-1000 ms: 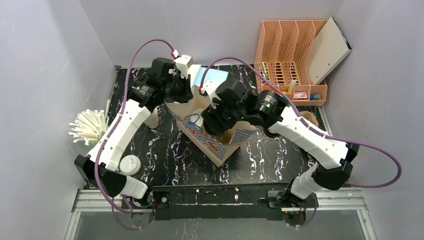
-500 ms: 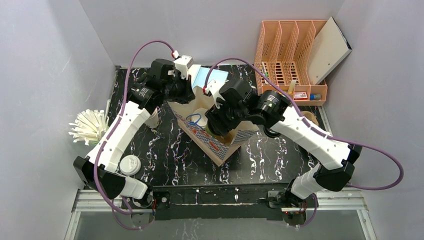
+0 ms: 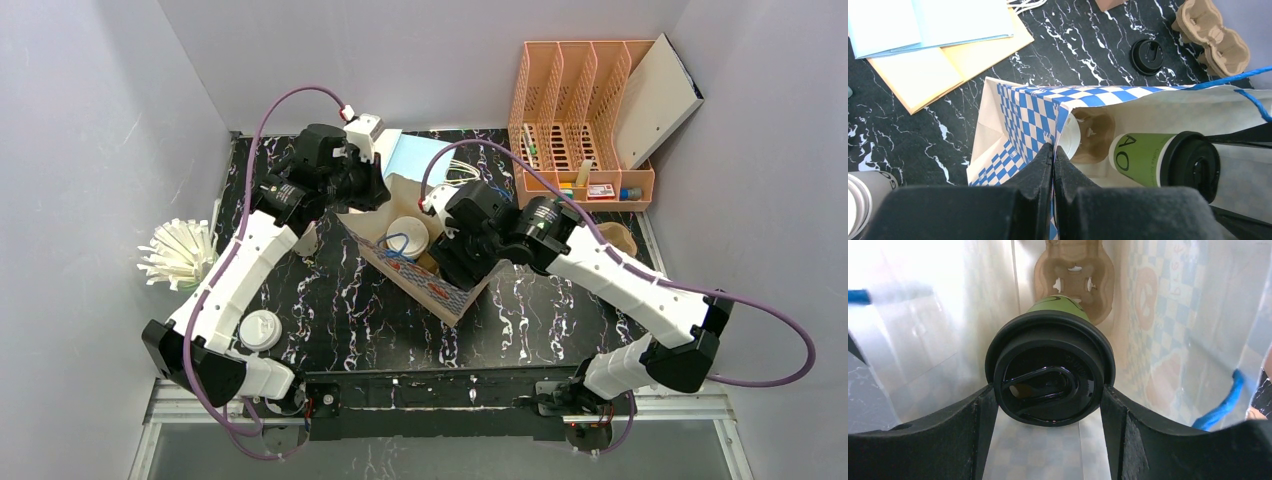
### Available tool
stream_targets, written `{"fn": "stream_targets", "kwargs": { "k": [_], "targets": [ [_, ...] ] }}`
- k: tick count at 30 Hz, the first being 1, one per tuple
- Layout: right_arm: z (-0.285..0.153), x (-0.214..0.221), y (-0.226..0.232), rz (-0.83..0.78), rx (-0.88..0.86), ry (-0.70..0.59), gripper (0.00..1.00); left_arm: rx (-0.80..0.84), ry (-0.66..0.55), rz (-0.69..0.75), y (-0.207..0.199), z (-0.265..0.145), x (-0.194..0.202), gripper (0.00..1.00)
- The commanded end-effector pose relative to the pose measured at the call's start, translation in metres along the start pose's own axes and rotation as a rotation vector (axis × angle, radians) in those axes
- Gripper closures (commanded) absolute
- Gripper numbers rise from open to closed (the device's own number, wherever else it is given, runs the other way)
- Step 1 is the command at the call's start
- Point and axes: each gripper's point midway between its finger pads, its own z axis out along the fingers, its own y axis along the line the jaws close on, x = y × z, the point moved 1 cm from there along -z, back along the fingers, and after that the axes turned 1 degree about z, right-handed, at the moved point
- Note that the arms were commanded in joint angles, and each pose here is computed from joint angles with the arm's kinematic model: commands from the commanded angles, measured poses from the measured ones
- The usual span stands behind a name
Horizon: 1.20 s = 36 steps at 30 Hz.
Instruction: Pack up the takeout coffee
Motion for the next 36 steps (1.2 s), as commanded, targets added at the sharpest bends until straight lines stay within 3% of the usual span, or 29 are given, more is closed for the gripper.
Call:
{"fn": "stream_targets", "kwargs": {
  "k": [1,17,29,36],
  "targets": [
    [0.008,-0.009,0.0,-0.03,0.016,-0.05,0.59,0.05,-0.098,-0.012,-0.012,-0.012,-0.019,1.0],
    [0.03,0.026,0.005,-0.042,0.029,-0.001,0.58,0.081,-0.158,-0.027,-0.017,-0.011,-0.027,1.0],
    [0.042,0.029,-0.016,0.065,0.117,-0.075,0.59,0.155,-0.144,0.017,-0.027,-0.013,-0.016,1.0],
    [0.043,0.029,-0.027,0.033,0.173,-0.093,0.59,0.202,-0.15,0.038,-0.036,-0.017,-0.02,1.0]
  ]
}}
